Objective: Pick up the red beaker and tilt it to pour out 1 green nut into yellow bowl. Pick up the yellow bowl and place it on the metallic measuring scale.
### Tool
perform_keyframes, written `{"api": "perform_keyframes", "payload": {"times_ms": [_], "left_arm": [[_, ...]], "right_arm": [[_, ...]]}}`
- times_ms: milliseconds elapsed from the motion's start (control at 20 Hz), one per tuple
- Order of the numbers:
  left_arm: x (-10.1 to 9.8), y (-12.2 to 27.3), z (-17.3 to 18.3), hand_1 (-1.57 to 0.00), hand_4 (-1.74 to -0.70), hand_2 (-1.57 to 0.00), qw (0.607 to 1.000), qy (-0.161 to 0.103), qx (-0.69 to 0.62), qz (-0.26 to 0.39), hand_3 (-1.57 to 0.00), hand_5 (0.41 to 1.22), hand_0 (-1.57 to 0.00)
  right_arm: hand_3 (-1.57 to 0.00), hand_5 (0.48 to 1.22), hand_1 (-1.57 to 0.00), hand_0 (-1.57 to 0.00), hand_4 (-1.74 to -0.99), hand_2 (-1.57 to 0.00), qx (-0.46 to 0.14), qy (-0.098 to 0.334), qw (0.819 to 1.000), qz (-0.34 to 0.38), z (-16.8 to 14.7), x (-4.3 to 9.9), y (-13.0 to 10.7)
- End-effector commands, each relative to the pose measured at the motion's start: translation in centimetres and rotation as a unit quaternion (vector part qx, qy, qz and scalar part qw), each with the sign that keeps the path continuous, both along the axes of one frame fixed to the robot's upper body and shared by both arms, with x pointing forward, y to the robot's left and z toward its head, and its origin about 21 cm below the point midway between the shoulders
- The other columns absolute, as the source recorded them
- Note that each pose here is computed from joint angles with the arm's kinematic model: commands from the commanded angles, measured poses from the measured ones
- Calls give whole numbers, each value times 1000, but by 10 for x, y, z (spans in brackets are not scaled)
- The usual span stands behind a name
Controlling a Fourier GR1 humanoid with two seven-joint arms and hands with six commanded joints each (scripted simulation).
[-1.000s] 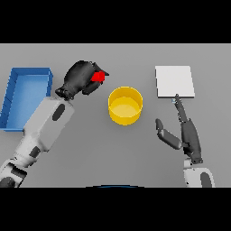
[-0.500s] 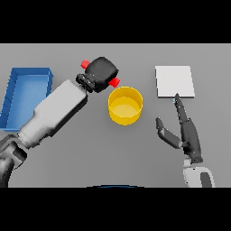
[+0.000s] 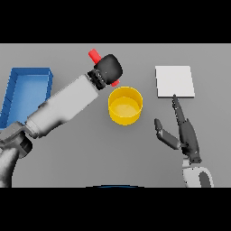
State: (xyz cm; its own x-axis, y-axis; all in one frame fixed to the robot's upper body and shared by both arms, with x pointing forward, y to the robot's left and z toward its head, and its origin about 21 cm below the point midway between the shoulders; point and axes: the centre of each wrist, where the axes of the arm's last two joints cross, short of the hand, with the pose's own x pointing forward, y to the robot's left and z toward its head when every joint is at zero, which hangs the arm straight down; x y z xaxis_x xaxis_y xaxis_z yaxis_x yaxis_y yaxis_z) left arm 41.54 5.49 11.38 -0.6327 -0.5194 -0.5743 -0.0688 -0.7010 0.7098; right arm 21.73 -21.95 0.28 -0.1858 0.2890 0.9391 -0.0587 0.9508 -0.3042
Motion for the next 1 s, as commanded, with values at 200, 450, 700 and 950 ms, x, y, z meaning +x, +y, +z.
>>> {"api": "perform_keyframes", "payload": {"times_ms": [200, 450, 700, 950], "left_arm": [[-6, -16, -5, -1571, -1736, -1571, 998, -40, 35, -34, -1571, 1221, -1571], [-15, -33, -10, -1571, -1735, -1571, 990, -71, 102, -72, -1571, 1221, -1571], [-13, -45, -2, -1571, -1732, -1571, 970, -96, 193, -113, -1571, 1221, -1571], [-14, -61, 5, -1571, -1728, -1571, 960, -104, 231, -122, -1571, 1221, -1571]], "right_arm": [[1, 700, 1, 1, -1058, 1, 12, -9, 1000, 1, 2, 1, 1], [1, 677, 1, 1, -1082, 1, -1, -13, 1000, -10, 1, -1, 4], [1, 671, 1, 1, -1061, 1, -3, -11, 1000, -13, 3, 2, 4], [1, 685, 1, 1, -1035, 1, -6, -20, 1000, -11, 6, 2, 3]]}}
